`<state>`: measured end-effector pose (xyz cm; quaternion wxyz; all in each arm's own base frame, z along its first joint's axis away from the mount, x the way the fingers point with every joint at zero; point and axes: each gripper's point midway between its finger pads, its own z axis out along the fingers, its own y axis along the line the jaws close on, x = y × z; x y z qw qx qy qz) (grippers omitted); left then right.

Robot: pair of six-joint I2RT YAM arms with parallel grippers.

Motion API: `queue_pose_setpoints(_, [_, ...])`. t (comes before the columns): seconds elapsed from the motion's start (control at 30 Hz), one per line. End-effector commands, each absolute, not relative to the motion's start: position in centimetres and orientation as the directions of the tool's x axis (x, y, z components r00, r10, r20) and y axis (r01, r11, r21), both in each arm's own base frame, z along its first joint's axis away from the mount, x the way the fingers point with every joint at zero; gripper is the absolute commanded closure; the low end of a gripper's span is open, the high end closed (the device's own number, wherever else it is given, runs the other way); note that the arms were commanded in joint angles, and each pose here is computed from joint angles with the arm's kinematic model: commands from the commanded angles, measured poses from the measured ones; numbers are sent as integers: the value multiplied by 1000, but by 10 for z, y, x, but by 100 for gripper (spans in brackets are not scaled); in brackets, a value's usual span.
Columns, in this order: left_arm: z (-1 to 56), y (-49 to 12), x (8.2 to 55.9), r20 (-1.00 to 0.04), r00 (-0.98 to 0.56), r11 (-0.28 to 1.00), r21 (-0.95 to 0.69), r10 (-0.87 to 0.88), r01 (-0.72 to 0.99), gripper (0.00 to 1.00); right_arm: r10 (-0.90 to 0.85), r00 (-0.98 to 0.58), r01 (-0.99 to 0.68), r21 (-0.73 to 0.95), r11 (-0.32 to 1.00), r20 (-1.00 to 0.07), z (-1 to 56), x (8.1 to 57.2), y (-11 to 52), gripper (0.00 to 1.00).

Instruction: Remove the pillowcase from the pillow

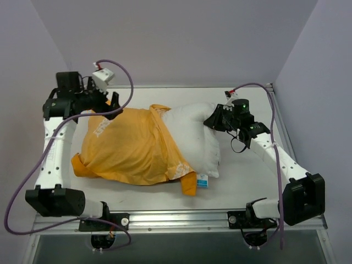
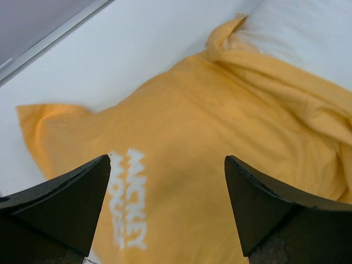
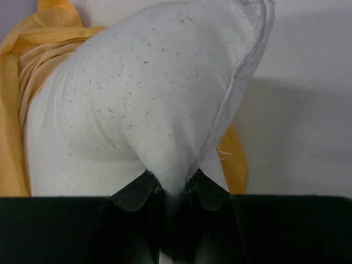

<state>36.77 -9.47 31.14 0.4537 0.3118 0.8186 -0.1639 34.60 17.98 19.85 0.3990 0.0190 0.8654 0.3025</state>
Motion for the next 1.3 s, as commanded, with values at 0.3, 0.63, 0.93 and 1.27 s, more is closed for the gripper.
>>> queue_pose_setpoints(0.3, [200, 80, 212, -422, -795, 888, 58, 436, 456, 6, 364, -618, -182, 577, 797, -697, 194, 384, 163, 100])
queue_pose_setpoints(0.63, [164, 83, 245, -588, -789, 951, -103, 177, 291, 6, 340, -648, -195, 580, 791, -682, 179, 389, 167, 100])
queue_pose_setpoints(0.93, [146, 74, 230, -513, -851, 934, -236, 115, 268, 62, 345, -649, -181, 578, 796, -678, 177, 388, 161, 100])
queue_pose_setpoints(1.27, [161, 162, 217, -551, -834, 993, -91, 11, 74, 98, 399, -624, -132, 594, 794, -672, 181, 393, 129, 100])
